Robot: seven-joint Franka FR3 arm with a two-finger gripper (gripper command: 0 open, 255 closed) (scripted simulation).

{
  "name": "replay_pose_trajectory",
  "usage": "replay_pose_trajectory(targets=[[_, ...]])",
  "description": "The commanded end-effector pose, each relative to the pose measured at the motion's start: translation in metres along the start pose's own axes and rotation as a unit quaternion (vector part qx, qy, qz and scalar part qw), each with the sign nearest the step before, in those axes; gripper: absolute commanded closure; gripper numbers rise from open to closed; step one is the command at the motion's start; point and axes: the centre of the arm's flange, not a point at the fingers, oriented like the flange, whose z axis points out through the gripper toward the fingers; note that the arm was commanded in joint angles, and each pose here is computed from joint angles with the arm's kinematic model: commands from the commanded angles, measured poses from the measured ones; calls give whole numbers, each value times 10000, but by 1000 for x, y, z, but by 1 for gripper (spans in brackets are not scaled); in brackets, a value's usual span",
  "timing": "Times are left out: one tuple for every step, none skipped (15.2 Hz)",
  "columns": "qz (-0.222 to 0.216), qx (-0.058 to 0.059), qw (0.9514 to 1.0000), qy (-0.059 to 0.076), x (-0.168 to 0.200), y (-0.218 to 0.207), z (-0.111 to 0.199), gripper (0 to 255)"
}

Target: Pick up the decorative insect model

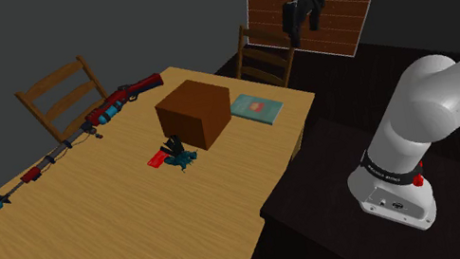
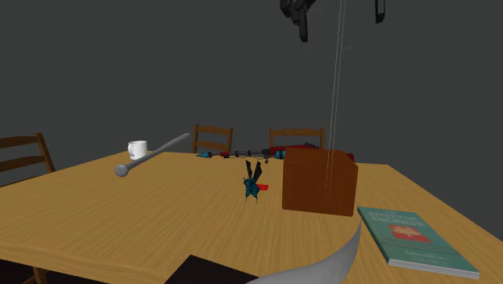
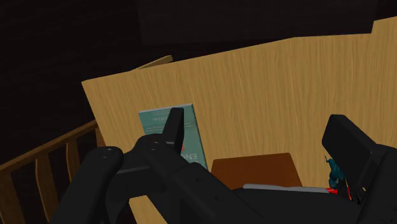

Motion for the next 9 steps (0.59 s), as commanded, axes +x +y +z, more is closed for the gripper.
replay_pose_trajectory(targets=[[0, 0, 10000, 0, 0, 0, 0, 0], [-23, -3, 10000, 13, 7, -8, 7, 0], [-46, -7, 10000, 26, 15, -16, 15, 0], [-69, -10, 10000, 39, 22, -23, 22, 0], [-93, -13, 9999, 51, 29, -31, 30, 0], [-116, -16, 9999, 64, 37, -39, 37, 0], [-139, -20, 9999, 77, 44, -47, 44, 0], [-162, -23, 9998, 90, 51, -55, 52, 0], [-185, -26, 9998, 103, 58, -63, 59, 0]])
